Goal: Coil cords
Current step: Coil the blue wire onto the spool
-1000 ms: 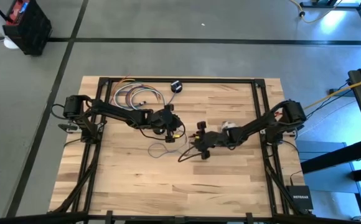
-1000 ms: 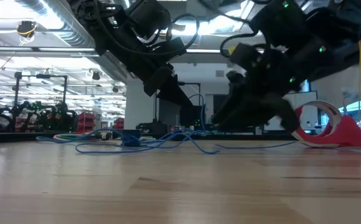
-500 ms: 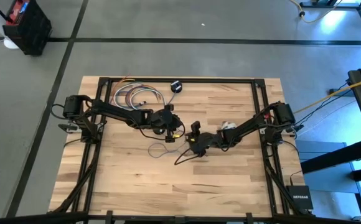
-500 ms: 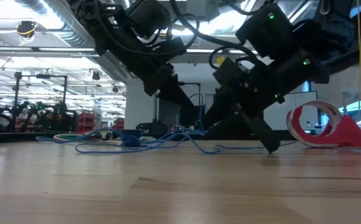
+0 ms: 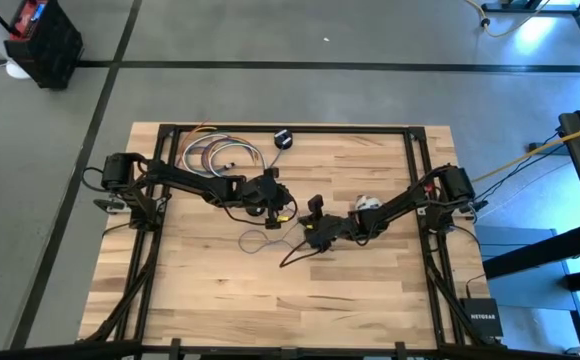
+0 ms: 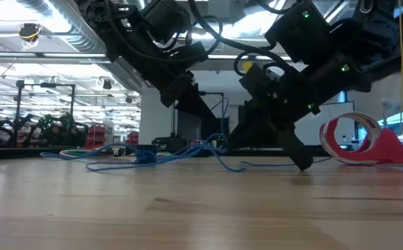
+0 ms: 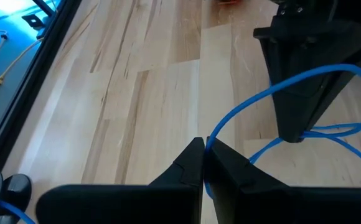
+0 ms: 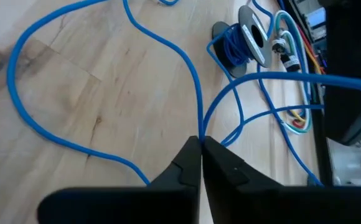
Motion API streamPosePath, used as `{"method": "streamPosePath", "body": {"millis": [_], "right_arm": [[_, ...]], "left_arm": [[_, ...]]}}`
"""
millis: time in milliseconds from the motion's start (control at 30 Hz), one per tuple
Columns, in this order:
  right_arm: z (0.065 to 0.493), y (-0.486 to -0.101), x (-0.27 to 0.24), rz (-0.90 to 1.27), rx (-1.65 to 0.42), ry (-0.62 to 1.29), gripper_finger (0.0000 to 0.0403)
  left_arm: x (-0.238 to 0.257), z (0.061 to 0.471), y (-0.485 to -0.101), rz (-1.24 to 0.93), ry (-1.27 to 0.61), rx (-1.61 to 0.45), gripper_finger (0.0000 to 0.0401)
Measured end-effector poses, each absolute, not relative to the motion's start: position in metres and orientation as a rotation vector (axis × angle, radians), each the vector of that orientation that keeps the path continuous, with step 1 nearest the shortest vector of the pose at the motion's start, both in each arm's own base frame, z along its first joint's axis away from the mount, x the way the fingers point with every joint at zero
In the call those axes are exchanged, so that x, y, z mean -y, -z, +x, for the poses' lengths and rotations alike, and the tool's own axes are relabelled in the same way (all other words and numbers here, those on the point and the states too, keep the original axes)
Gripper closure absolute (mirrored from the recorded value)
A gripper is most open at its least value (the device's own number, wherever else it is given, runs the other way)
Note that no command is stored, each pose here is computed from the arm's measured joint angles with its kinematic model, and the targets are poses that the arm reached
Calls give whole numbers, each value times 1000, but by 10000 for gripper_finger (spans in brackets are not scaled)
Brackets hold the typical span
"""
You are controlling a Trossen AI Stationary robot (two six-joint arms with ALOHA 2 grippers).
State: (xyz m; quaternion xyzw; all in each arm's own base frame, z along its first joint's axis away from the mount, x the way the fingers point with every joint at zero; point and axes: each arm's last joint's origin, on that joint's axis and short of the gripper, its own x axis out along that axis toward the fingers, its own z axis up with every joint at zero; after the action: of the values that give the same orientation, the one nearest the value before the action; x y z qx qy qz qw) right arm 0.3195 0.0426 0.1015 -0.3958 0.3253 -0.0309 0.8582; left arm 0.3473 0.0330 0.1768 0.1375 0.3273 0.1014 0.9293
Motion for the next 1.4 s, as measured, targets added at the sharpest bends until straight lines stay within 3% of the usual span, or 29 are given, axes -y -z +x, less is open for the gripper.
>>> {"method": "streamPosePath", "body": {"millis": [767,1000,1233,1400], "right_arm": [[313,-102,-41,-758,-749,73,393],[312,-101,-41,-668,-746,74,356],[311,-101,-39,-702,-766,153,303],[309,-105,-38,-766,-787,173,293]], "left_arm": [[-33,347,-176,291,-203,-678,391],[-32,347,-176,293,-201,-677,391],[-32,347,-176,298,-198,-679,391],[-32,347,-176,299,-198,-679,391]]}}
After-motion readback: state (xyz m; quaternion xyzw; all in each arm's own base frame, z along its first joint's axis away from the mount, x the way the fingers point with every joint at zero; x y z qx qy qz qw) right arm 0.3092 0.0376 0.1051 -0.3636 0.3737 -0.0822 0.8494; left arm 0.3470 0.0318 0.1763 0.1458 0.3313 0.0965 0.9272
